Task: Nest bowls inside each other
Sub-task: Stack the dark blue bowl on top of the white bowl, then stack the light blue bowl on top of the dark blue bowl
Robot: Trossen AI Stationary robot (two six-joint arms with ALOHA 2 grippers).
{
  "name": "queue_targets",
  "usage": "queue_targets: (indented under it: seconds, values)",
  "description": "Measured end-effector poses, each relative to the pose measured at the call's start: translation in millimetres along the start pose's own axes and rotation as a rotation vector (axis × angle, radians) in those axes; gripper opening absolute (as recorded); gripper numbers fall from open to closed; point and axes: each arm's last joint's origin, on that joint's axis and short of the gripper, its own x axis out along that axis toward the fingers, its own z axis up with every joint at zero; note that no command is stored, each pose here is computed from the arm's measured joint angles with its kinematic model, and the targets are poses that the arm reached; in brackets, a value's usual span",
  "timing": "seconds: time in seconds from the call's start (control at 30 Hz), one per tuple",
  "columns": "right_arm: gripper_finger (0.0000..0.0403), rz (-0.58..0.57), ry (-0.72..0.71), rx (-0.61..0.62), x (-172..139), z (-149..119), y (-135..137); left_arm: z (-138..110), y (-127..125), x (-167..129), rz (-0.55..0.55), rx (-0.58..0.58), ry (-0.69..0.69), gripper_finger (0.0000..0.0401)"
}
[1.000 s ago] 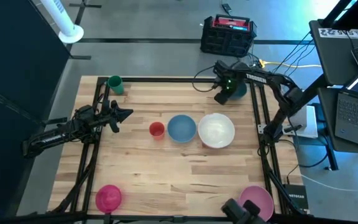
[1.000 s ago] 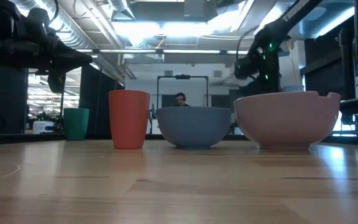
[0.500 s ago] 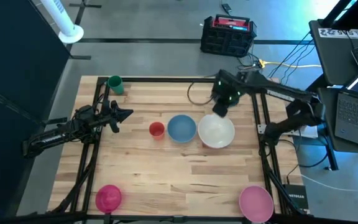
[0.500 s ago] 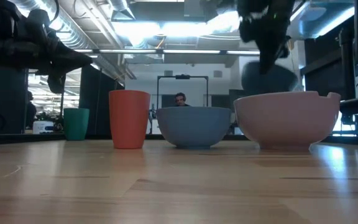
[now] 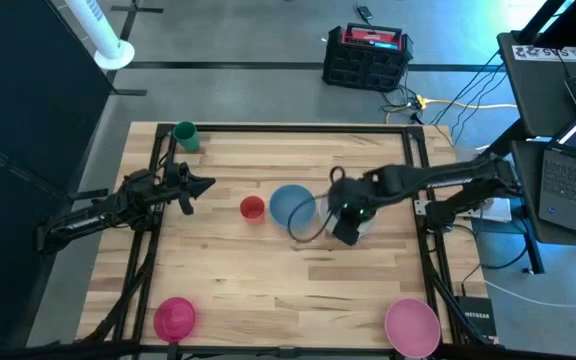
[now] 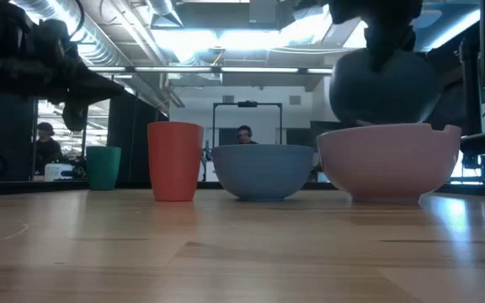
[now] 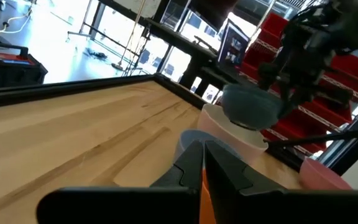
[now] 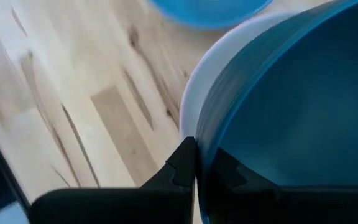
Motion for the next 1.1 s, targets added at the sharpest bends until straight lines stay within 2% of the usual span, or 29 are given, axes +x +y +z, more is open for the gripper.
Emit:
queue_targets:
  seconds: [0.27, 0.43, 0.83, 0.97, 1.1]
  values:
    - [0.0000, -0.120, 0.148, -0.101, 52.6, 12.3, 5.5, 0.1, 0.0, 0.0, 0.000, 0.022, -0.001, 0.0000]
    - [0.0005, -0.120, 0.205, -0.143, 69.4, 15.3, 6.5, 0.2, -0.1, 0.0, -0.001, 0.015, -0.002, 0.0000]
    - [0.0095, -0.085, 0.220, -0.142, 68.6, 14.7, 7.3, 0.3, -0.2, 0.0, -0.002, 0.011, -0.003, 0.0000]
    - [0.0145, -0.083, 0.162, -0.152, 52.3, 12.4, 5.8, 0.3, -0.2, 0.0, -0.002, -0.006, -0.003, 0.0000]
    - [0.0167, -0.022, 0.043, -0.166, 23.6, 7.6, 7.0, 0.6, -0.3, 0.0, -0.004, -0.031, -0.006, 0.0000]
